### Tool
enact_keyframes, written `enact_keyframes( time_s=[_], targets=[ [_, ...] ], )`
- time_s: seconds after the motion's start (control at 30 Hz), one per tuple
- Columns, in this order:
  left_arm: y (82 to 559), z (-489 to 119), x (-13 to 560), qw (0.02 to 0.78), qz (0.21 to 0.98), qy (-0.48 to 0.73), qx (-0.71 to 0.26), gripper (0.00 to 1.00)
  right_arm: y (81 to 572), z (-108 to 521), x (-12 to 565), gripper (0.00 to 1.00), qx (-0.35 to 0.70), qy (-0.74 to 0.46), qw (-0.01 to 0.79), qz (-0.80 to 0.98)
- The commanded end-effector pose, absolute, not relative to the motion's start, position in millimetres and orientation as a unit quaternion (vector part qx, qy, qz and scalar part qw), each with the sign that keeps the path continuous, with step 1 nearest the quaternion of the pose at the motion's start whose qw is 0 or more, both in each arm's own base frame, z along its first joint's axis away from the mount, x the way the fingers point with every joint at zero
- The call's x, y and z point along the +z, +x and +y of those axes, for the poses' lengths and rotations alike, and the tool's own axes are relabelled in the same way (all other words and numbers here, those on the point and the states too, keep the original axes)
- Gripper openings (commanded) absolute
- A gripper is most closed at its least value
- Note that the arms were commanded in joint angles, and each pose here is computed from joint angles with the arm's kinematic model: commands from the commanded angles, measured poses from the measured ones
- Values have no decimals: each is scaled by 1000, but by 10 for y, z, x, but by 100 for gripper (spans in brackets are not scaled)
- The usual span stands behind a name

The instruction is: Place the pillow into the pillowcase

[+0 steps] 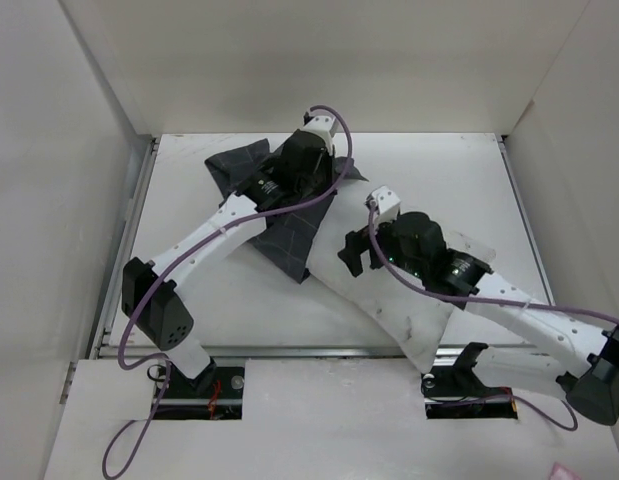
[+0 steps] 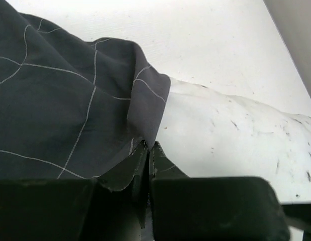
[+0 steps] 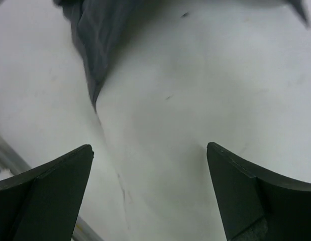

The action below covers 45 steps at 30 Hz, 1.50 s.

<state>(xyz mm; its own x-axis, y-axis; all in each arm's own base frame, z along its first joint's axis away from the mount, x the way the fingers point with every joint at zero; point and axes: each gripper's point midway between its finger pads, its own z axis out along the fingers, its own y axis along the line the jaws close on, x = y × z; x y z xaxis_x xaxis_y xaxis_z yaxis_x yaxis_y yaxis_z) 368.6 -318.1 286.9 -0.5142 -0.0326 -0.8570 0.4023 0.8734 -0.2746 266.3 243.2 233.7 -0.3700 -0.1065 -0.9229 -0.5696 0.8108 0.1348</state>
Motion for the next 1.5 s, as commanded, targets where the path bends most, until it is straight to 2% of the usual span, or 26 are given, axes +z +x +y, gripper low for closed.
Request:
enact_keyframes(
  time_s=[0.0,0.07,0.1,0.17,0.2,0.23,0.27,0.3,0.4,0.47,0.6,0.67,0.77,0.9,1.07,1.2,1.4,1.47],
  targets=[
    [3635,-3116,3165,513,816,110,-244,0,2532,2521,2083,100,204,-270,493,801],
    [3626,-3125,3163,512,815,116,-245,0,2631,2563,1944,100,181,-268,484,813],
    [3592,-3117,3169,511,814,119,-248,0,2718,2589,1677,100,154,-276,463,828],
    [3553,-3114,3175,509,813,123,-254,0,2979,2637,1602,100,121,-259,491,823],
    [3514,-3101,3187,508,812,125,-258,0,3113,2677,1426,95,101,-251,492,827],
    [3488,-3099,3275,515,805,126,-266,0,3290,2770,1532,81,105,-227,531,810],
    [3487,-3099,3276,515,805,126,-266,0,3422,2675,1513,38,69,-198,548,810],
    [3454,-3097,3330,516,801,128,-273,0,3545,2685,1653,0,63,-163,569,804],
    [3365,-3080,3455,516,796,135,-286,0,3620,2639,2156,0,105,-78,638,759],
    [3279,-3150,3689,527,776,150,-311,0,3477,2561,2949,0,185,-33,704,685],
    [2957,-3381,4166,533,732,198,-375,0,3145,2260,3896,0,264,18,770,580],
    [2836,-3439,4441,546,709,207,-396,0,2966,2165,4192,0,303,28,784,540],
    [2660,-3615,4564,539,695,222,-421,0,2908,2290,4291,0,336,7,779,530],
    [2421,-3846,4683,512,684,236,-462,0,3265,2596,3866,0,333,34,755,564],
    [1925,-4152,4664,437,665,262,-546,0,3610,2803,3571,0,321,80,734,593],
    [2027,-4137,4342,431,707,218,-517,0,3788,2728,3461,0,297,167,696,632],
    [2288,-3846,3752,436,760,156,-456,0,3737,2596,3417,0,327,176,691,619],
    [2443,-3723,3580,448,778,120,-425,0,3641,2645,3361,0,355,142,684,621]
  ],
)
